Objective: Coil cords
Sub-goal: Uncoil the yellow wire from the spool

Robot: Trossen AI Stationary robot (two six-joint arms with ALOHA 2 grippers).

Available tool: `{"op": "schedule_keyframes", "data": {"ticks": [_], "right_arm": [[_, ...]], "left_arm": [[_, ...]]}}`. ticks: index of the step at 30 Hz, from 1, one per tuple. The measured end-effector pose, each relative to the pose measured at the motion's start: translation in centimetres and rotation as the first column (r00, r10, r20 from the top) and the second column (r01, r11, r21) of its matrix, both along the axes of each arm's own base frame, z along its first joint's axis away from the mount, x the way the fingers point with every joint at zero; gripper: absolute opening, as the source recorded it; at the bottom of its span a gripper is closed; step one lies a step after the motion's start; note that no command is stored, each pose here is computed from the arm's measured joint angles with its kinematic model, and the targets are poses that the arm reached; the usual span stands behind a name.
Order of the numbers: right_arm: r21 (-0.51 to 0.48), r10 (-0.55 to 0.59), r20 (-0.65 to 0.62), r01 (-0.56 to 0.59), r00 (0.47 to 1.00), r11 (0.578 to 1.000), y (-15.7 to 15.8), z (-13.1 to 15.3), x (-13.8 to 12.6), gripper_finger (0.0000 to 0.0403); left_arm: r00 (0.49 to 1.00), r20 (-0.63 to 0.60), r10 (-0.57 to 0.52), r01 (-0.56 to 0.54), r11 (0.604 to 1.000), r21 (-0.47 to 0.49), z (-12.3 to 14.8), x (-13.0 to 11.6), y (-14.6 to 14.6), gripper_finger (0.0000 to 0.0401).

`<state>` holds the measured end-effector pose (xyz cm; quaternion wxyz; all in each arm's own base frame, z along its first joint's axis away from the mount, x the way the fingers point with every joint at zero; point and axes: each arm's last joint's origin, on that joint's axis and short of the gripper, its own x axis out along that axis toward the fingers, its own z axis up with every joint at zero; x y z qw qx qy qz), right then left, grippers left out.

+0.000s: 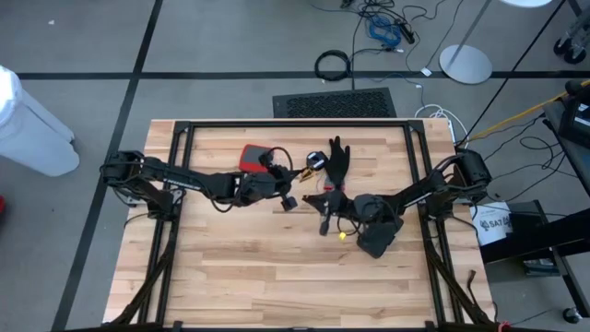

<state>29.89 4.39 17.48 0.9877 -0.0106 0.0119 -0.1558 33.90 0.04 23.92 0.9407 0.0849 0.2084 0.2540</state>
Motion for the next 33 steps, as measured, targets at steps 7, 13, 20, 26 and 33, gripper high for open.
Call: {"op": "schedule_keyframes", "data": {"ticks": [7, 13, 20, 26, 33], "right_arm": [[0.017, -0.077, -0.105, 0.080, 0.991, 0.997, -0.2, -1.2, -0.2, 0.0001], [0.086, -0.073, -0.216, 0.093, 0.974, 0.992, -0.3, -2.5, -0.5, 0.0000], [0.227, 0.156, -0.267, -0.095, 0.951, 0.969, 0.8, -3.2, -0.6, 0.0000], [0.286, 0.428, -0.143, -0.377, 0.892, 0.881, 2.9, -2.1, -0.5, 0.0000], [0.154, 0.529, -0.042, -0.518, 0.847, 0.841, 4.9, -0.4, -1.0, 0.0000]], "left_arm": [[1.000, 0.000, -0.017, 0.017, 1.000, 0.003, 0.0, 0.0, -0.7, 0.0000], [1.000, 0.003, -0.016, 0.016, 1.000, 0.006, 0.0, 0.0, -0.9, 0.0000], [1.000, 0.030, -0.001, 0.001, 1.000, 0.013, 0.3, 0.1, -0.9, 0.0000], [0.998, -0.022, 0.055, -0.053, 0.995, 0.080, 0.0, -0.2, -0.6, 0.0000], [0.993, -0.099, 0.061, -0.051, 0.994, 0.095, -0.6, -0.5, -0.6, 0.0000]]}}
